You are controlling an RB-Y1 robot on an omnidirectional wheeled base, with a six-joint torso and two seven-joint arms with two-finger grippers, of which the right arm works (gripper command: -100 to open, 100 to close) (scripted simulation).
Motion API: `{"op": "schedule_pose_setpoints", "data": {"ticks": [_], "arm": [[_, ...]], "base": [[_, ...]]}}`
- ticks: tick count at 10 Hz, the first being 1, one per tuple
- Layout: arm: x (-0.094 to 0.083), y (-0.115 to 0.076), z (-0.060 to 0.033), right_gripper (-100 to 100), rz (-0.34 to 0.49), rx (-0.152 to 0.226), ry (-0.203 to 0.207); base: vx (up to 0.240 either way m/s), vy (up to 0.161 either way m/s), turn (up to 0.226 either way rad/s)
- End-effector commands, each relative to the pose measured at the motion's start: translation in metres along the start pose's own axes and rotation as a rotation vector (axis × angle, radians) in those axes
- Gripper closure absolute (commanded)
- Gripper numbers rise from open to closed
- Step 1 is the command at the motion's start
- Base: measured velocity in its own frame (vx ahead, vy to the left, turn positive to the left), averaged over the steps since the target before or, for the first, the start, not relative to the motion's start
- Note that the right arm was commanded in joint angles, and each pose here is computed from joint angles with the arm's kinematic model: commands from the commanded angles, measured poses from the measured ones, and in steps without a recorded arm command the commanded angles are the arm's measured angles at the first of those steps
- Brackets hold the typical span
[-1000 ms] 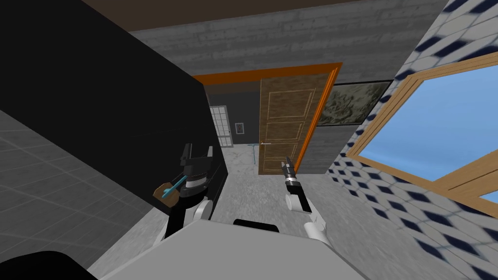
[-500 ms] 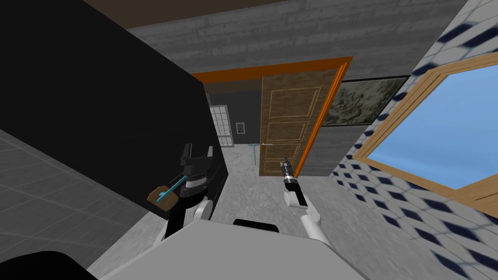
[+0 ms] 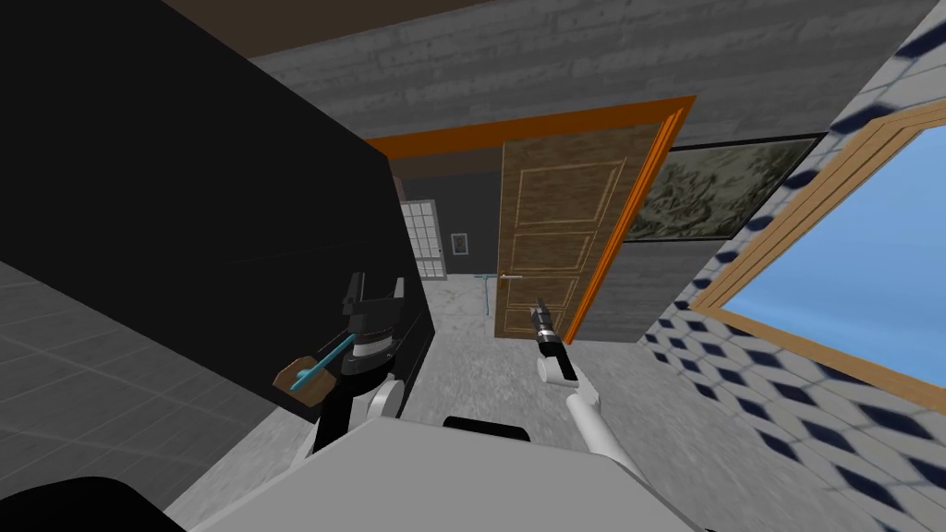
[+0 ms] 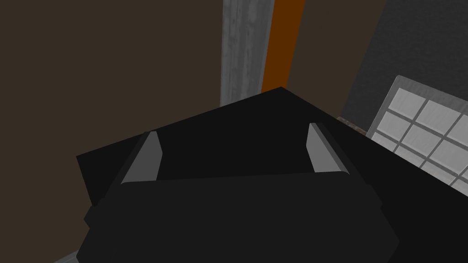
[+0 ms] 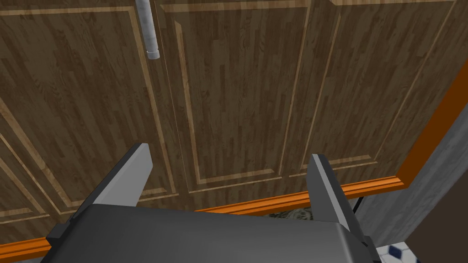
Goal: Pull the door open
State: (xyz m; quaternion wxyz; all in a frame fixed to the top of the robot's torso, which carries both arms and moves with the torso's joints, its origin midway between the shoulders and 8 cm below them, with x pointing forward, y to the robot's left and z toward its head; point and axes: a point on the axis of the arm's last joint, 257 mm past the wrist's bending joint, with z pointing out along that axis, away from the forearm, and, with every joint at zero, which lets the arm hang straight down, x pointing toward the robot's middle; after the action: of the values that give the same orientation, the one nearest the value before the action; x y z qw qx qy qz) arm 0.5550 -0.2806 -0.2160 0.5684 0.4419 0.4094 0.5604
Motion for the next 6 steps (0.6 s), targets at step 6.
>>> {"op": "schedule_pose_setpoints", "data": {"ticks": [6], "arm": [[-0.004, -0.029, 0.014, -100, -0.008, 0.068, -0.006]], "base": [[0.052, -0.007, 0.031]]}}
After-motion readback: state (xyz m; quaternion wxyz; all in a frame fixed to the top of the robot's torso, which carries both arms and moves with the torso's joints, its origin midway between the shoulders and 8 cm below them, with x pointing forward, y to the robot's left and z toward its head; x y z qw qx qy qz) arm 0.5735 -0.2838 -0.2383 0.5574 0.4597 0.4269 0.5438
